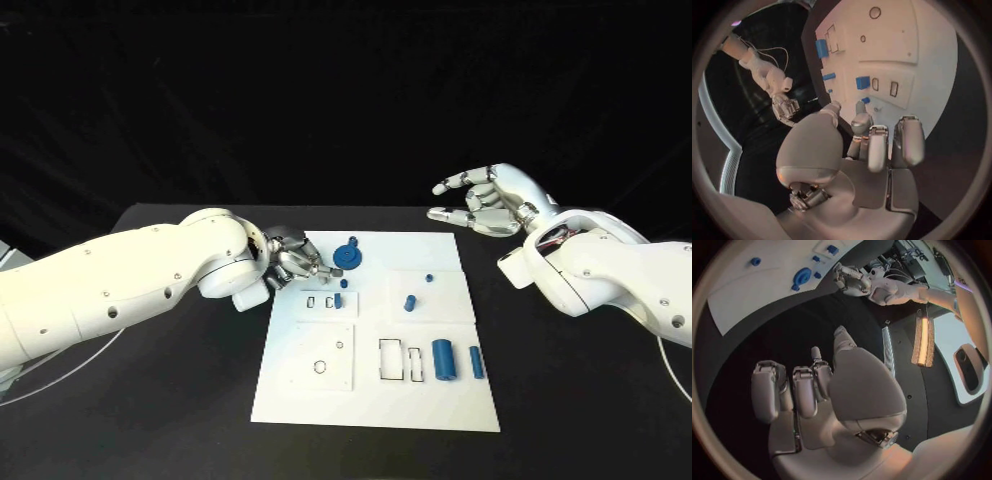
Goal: Assemble the parts on the task board
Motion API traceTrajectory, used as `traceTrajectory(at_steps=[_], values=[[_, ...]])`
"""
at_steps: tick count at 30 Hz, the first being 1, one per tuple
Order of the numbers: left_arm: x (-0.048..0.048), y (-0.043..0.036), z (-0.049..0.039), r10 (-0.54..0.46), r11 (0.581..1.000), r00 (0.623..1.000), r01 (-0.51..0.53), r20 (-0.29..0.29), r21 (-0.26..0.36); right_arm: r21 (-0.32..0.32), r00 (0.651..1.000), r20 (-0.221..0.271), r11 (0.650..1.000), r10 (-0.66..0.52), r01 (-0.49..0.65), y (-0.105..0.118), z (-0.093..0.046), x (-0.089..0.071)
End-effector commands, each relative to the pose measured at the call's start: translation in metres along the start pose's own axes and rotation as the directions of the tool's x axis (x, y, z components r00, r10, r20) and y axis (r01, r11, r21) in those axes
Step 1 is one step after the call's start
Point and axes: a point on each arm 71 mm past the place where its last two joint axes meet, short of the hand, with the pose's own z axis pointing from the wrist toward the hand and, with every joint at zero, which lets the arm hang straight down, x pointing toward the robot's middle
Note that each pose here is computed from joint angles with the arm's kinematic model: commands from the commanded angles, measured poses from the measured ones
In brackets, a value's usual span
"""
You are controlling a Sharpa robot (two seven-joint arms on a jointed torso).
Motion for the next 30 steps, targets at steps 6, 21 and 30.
traceTrajectory(at_steps=[6,21,30], values=[[0.0078,-0.0048,0.0094,0.184,0.974,0.981,-0.191,-0.066,-0.118,0.046,0.998,0.013,0.997,0.057,-0.058,-0.008,0.002,-0.007],[0.0238,-0.0193,0.0211,0.229,0.965,0.969,-0.238,-0.093,-0.108,0.059,0.999,-0.009,0.997,0.044,-0.043,-0.01,0.005,-0.005],[0.0302,-0.0249,0.0236,0.233,0.965,0.966,-0.244,-0.112,-0.096,0.066,0.999,-0.017,0.997,0.038,-0.037,-0.01,0.006,-0.003]])
